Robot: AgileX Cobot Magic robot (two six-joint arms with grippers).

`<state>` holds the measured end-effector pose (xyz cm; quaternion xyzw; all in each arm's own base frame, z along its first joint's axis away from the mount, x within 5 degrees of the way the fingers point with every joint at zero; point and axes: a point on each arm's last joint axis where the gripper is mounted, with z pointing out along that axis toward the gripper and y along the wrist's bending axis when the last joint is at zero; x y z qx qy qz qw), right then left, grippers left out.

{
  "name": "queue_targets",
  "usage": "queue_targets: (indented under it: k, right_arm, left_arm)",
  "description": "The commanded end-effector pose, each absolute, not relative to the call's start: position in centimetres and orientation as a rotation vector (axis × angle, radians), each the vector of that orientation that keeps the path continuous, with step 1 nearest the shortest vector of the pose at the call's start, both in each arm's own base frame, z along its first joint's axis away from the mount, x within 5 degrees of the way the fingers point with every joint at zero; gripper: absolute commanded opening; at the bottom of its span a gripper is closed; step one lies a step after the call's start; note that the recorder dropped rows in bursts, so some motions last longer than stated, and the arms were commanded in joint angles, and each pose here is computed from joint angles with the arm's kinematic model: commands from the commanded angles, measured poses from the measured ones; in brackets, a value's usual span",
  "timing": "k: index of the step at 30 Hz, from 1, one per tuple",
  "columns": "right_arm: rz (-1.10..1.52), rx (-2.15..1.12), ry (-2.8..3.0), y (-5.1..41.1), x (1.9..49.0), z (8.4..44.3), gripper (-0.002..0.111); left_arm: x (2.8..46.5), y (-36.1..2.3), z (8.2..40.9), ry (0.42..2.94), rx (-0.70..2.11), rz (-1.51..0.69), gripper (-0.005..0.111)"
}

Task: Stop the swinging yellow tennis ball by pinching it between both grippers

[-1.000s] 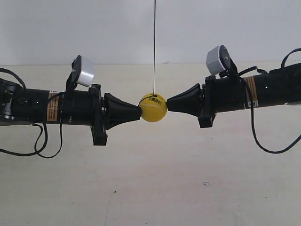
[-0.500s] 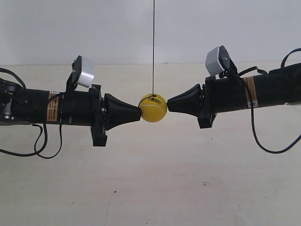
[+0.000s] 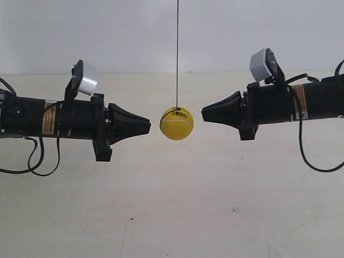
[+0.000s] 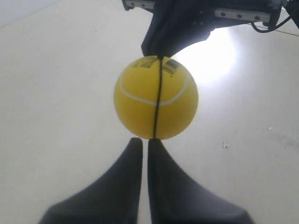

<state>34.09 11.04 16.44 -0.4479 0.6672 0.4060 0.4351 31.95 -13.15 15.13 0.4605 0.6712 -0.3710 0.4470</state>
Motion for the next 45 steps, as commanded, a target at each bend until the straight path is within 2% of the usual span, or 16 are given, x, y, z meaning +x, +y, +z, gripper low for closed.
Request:
queue_targets:
  k: [1,7,10,15,21,25,30,34,38,45]
  right_arm:
    - [1.054,-1.098,1.615,10.1,34.1,16.9,0.000]
    - [1.033,-1.097,1.590,10.0,33.9,18.4,0.000]
    - [1.001,-1.131,1.554,9.9,33.2,20.8,0.000]
    - [0.916,-1.145,1.483,9.8,31.0,26.7,0.000]
    - [0.621,-1.036,1.449,8.7,26.8,35.0,0.000]
    - [0.445,-0.908,1.385,7.6,22.9,39.9,0.000]
    - [0.235,-0.694,1.285,5.8,17.7,44.6,0.000]
    - [0.088,-0.610,1.188,4.7,13.3,46.9,0.000]
    - [0.029,-0.574,1.089,4.2,8.5,48.1,0.000]
    - [-0.122,-0.382,0.913,2.2,0.5,47.0,0.000]
  left_arm:
    - [31.8,-12.7,16.1,1.661,1.139,-0.922,0.005]
    - [31.1,-12.7,18.3,1.650,1.171,-0.921,0.005]
    - [30.5,-12.6,20.3,1.622,1.173,-0.905,0.005]
    - [28.9,-12.3,26.2,1.480,1.126,-0.826,0.005]
    - [25.2,-11.1,34.8,1.287,0.935,-0.683,0.005]
    - [21.2,-9.1,40.3,1.204,0.734,-0.524,0.005]
    - [15.3,-5.6,44.6,1.174,0.490,-0.239,0.005]
    - [9.4,-2.9,46.7,1.090,0.325,-0.061,0.005]
    - [3.4,-0.3,47.4,0.992,0.185,0.098,0.005]
    - [-5.2,2.3,45.6,0.831,0.022,0.183,0.005]
